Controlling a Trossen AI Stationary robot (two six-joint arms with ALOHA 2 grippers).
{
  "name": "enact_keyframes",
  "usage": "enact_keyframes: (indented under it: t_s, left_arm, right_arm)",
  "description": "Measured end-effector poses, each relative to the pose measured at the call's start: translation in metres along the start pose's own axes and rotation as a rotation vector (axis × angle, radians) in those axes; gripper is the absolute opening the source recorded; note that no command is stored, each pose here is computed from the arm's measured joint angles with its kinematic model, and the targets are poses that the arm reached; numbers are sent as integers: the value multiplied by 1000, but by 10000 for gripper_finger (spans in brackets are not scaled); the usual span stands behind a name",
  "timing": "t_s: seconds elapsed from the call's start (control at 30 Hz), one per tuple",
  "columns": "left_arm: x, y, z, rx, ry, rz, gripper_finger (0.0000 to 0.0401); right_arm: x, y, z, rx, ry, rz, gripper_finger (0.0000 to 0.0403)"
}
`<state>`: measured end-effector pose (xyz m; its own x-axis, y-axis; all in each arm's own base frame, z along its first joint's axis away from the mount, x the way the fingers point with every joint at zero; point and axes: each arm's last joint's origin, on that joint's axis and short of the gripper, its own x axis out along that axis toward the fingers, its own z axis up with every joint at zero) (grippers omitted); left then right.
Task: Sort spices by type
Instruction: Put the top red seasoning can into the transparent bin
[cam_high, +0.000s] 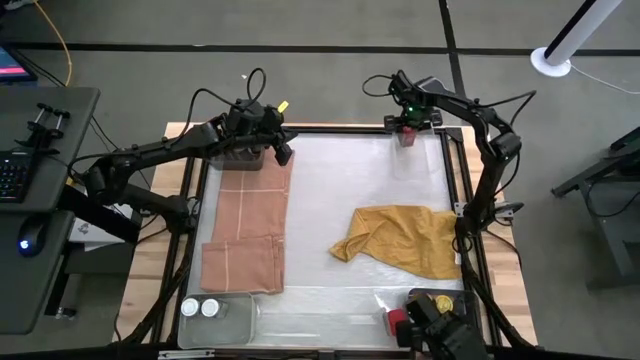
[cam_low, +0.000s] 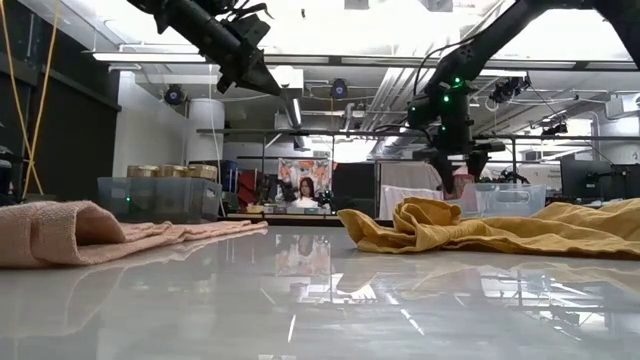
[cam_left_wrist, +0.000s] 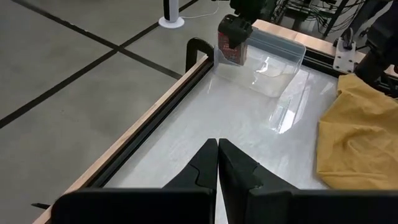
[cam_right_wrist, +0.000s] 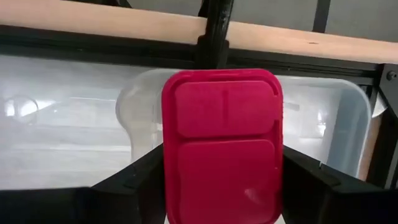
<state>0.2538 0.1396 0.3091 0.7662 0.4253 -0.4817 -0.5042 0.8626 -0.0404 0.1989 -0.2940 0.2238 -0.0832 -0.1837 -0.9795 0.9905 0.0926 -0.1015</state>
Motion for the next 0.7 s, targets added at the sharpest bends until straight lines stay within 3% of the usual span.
enact_keyframes:
  t_s: [0.2, 0.7]
  left_arm:
    - [0, 0, 0, 0, 0, 0, 0]
    - [0, 0, 0, -10, 1, 0, 0]
  right_arm:
    - [-1, 4, -3, -13, 32, 54, 232]
    - [-1, 4, 0, 22, -12, 29, 234]
